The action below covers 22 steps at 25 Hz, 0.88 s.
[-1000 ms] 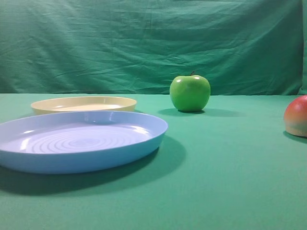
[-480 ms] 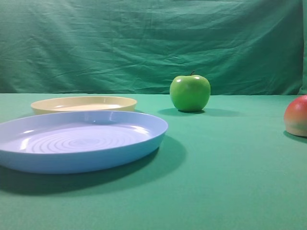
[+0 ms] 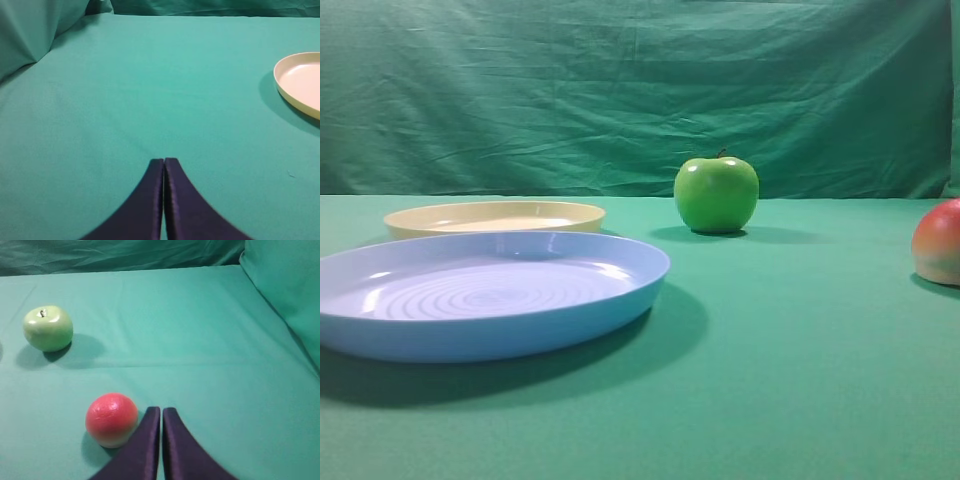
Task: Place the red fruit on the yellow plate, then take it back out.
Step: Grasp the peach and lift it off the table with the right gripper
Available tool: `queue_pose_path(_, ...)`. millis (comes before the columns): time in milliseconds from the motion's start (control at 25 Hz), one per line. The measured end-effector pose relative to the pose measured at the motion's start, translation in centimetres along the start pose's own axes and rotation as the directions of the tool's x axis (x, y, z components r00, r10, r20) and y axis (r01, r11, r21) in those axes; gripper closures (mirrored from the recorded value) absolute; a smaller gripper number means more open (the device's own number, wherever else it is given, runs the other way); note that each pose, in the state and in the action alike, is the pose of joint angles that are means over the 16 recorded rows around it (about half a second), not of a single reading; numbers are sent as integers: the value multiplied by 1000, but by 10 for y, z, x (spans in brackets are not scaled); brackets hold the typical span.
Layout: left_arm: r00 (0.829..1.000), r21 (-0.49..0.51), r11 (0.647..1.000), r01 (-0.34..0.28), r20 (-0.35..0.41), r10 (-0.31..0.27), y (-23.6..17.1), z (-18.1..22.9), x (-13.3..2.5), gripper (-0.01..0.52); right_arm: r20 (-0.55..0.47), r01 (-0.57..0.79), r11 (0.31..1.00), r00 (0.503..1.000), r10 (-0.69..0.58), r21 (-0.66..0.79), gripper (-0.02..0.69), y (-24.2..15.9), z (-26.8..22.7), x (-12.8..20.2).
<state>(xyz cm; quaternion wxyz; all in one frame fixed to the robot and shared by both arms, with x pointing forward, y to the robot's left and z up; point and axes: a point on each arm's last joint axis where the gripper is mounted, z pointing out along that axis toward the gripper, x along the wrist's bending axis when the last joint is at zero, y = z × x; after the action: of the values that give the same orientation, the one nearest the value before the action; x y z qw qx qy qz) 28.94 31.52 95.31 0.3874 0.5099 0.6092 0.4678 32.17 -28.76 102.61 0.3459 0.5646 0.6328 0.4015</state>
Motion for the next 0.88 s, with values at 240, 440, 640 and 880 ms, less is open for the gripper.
queue_pose_path(240, 1000, 0, 1000, 0, 0, 0, 0, 0, 0, 514, -42, 11, 996, 999, -7, 91, 665, 33, 9, 5)
queue_pose_path(440, 1000, 0, 1000, 0, 0, 0, 0, 0, 0, 514, -90, 29, 978, 996, -11, 205, 665, 55, 17, 11)
queue_pose_path(640, 1000, 0, 1000, 0, 0, 0, 0, 0, 0, 514, -150, 73, 934, 988, -21, 350, 665, 69, 32, 20)
queue_pose_path(880, 1000, 0, 1000, 0, 0, 0, 0, 0, 0, 514, -211, 148, 854, 976, -46, 498, 662, 69, 58, 32)
